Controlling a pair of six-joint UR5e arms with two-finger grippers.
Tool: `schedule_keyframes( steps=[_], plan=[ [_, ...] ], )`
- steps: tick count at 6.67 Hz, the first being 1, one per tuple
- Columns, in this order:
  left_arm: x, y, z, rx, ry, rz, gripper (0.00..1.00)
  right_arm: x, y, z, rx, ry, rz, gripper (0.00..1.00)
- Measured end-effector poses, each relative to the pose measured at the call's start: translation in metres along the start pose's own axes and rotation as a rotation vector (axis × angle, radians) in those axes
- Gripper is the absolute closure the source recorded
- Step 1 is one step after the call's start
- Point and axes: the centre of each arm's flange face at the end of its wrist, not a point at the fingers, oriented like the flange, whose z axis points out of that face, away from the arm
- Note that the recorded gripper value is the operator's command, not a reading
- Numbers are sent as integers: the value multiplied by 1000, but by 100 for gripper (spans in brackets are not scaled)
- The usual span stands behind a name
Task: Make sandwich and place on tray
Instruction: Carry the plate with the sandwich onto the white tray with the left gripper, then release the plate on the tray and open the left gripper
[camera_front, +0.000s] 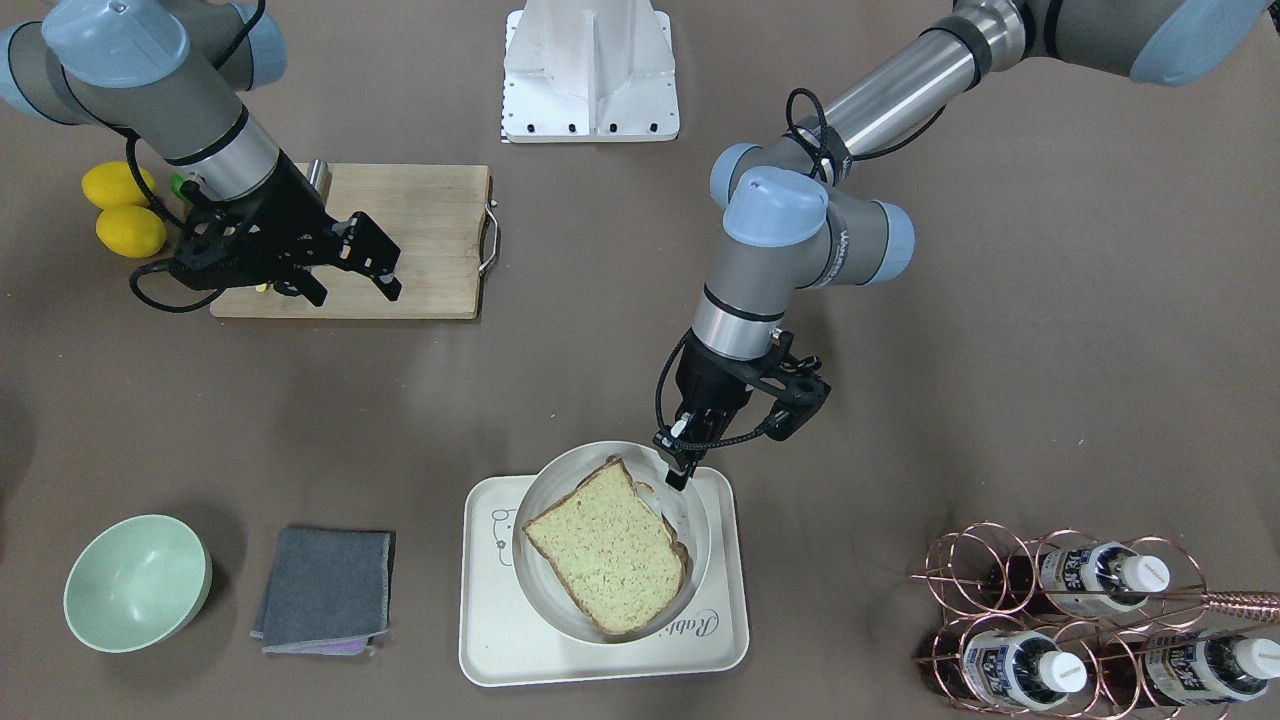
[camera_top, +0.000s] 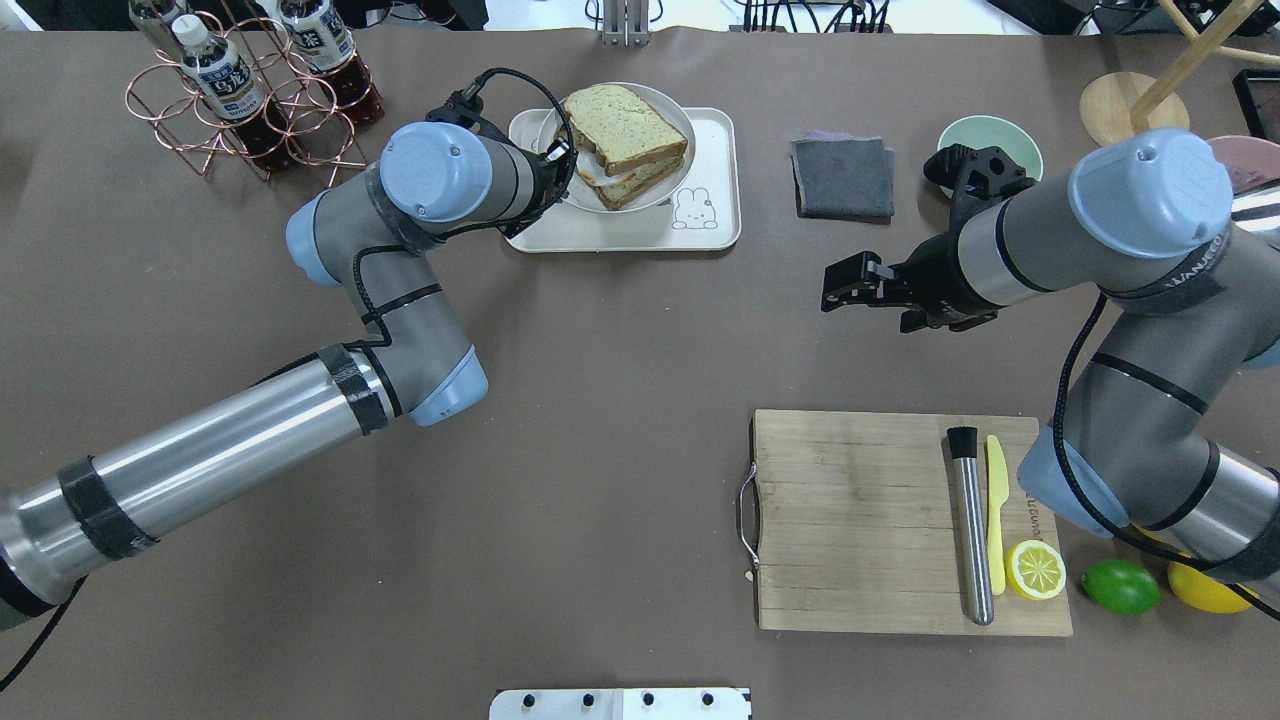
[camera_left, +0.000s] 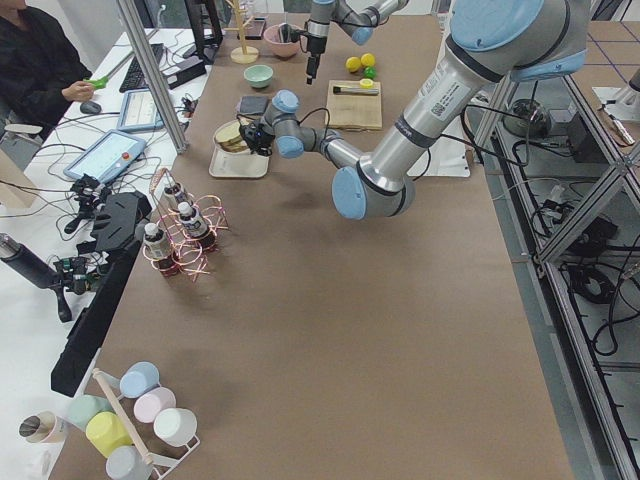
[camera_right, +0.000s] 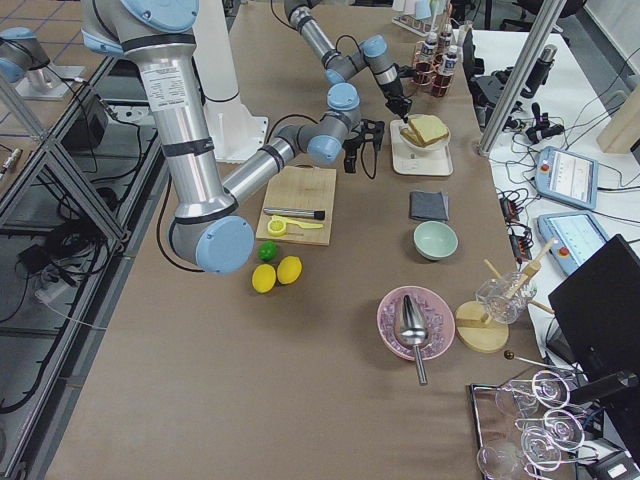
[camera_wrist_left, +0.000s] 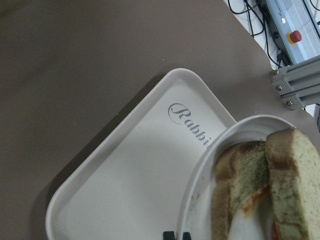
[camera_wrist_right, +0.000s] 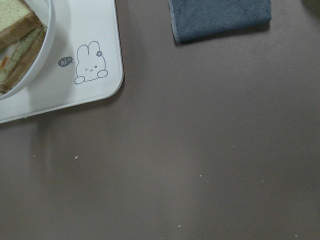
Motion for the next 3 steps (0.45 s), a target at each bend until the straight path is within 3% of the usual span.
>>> schedule_keyframes(
  steps=[3],
  plan=[
    [-6, 19, 12, -3, -1, 10, 100, 1, -1, 2, 0, 3, 1, 0]
  ],
)
